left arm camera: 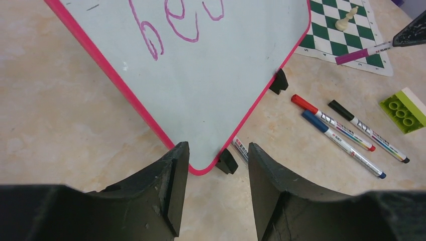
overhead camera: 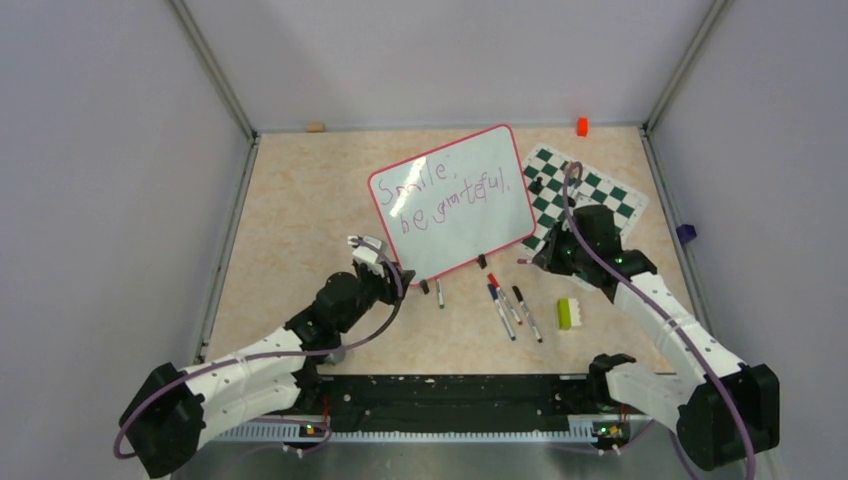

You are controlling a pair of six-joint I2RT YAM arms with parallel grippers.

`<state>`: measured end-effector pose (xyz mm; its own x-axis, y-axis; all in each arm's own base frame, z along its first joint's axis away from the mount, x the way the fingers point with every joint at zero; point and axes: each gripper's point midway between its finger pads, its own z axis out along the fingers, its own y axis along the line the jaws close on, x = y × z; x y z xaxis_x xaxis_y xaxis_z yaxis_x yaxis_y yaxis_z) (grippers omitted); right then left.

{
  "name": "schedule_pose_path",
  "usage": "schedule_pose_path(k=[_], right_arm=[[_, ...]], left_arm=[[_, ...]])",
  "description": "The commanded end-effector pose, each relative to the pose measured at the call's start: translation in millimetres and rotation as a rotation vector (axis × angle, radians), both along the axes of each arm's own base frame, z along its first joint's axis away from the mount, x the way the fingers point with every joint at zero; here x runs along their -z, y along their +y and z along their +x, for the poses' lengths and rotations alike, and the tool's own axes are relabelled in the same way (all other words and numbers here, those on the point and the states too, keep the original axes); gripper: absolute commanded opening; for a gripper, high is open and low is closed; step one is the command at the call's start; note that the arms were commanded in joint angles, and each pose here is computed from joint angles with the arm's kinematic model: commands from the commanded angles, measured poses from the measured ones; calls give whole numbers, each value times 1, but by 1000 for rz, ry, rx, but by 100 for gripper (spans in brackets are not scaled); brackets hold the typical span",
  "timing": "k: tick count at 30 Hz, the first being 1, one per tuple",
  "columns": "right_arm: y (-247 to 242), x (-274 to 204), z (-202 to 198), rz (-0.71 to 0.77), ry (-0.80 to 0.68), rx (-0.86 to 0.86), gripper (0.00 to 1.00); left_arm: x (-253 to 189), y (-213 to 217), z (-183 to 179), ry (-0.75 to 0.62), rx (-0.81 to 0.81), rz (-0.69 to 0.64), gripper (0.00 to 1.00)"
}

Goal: Write a sentence on the whiteboard
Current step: Place the whiteboard marker at the corner of the board, then reset both arms

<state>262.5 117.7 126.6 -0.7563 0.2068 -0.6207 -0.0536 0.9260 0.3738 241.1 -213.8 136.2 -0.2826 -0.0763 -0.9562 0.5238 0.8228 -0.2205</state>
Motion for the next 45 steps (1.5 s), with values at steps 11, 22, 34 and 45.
schedule_pose_path(k=[11,22,34,45], right_arm=[[-66,-42,25,-172,-216,304,92],[-122,-82,49,-372,-841,487,88],[-164,-8,68,-342,-836,568,87],[-134,23,103,-353,-761,327,97]], left_arm=[[-13,42,19,14,-247,-31,83],[-28,120,45,-17,-608,-102,89],[-36,203,108,-187,-872,103,87],[-28,210,147,-203,-762,234,83]])
